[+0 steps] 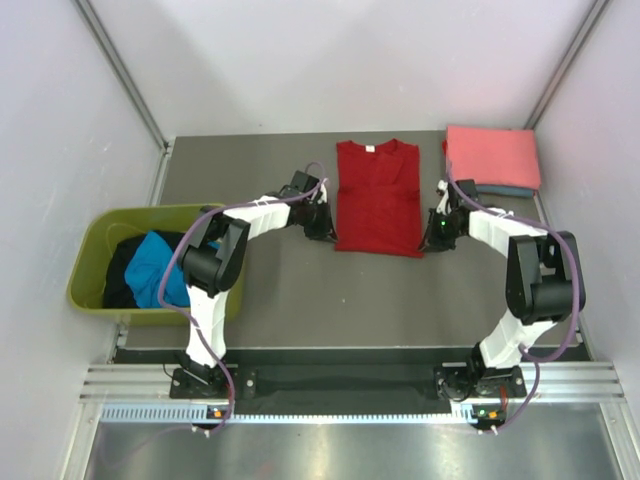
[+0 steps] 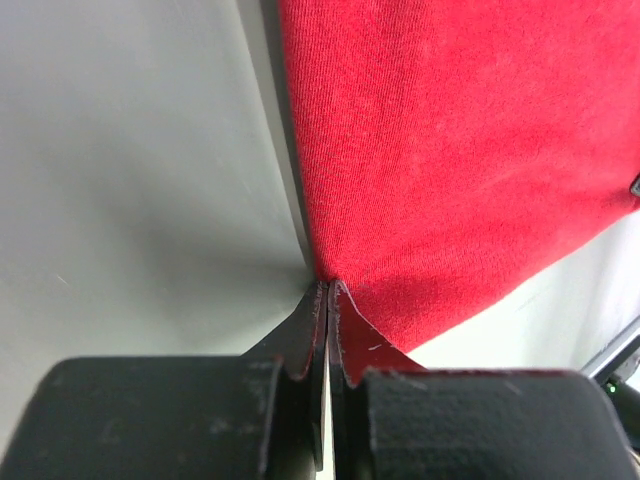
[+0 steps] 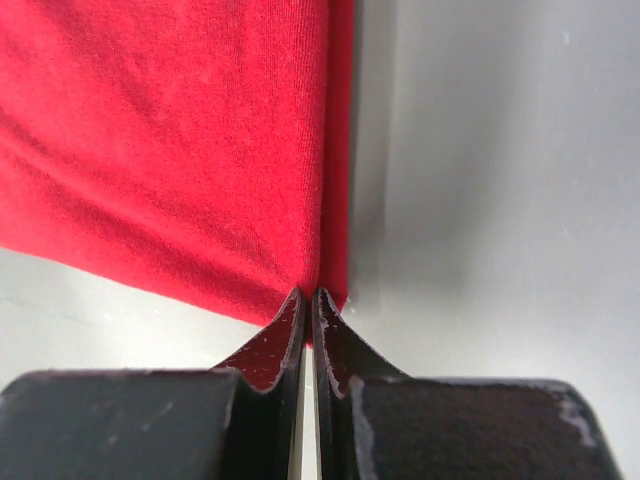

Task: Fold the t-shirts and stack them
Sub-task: Fold the tshirt

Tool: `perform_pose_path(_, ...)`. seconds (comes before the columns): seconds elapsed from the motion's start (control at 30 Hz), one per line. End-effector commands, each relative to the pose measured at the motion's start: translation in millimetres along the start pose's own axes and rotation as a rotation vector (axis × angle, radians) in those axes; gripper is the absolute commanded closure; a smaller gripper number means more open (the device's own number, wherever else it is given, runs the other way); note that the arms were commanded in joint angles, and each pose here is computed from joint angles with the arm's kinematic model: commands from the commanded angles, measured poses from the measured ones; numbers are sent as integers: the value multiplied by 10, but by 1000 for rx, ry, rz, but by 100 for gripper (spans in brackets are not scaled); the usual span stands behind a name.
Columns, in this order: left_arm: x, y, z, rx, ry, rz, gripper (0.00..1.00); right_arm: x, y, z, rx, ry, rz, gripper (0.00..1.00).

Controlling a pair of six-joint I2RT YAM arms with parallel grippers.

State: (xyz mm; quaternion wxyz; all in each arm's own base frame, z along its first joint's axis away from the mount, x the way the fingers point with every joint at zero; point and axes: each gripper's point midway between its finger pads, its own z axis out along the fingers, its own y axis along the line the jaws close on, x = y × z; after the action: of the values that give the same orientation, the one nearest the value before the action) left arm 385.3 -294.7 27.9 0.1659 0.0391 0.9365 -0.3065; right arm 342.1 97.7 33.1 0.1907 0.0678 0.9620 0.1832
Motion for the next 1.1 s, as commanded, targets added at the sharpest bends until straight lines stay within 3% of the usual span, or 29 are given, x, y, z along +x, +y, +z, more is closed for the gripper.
perform_pose_path(0.0, 83, -96, -108, 3, -11, 20, 100, -32, -59, -82, 33, -50, -15, 100)
perform_pose_path(0.23, 176, 22, -110, -66, -8, 14, 100, 50, -147, -65, 67, -42, -10, 98)
perform_pose_path(0.27, 137, 32, -130, -84, -20, 15, 100, 34, -164, -73, 78, -46, -7, 88)
perform_pose_path(0.37, 4, 99, -204, -165, -47, 13, 91, -75, -121, -140, 83, -65, -9, 73)
perform_pose_path(0.43, -147, 62, -307, -211, -62, 16, 83, -219, -80, -239, 93, -90, -6, 68)
perform_pose_path(0.5, -277, 39, -368, -237, -87, 37, 82, -324, -92, -328, 130, -112, 9, 65)
perform_pose_path(0.63, -652, -238, -365, -171, -148, 73, 82, -680, 65, -402, 104, -168, 3, 67)
perform_pose_path(0.77, -860, -399, -215, -103, -163, 95, 83, -919, 178, -259, 61, -171, 0, 82)
perform_pose_path(1.07, -1276, -301, 220, -96, -236, 155, 84, -1486, 333, 83, -5, -211, -37, 89)
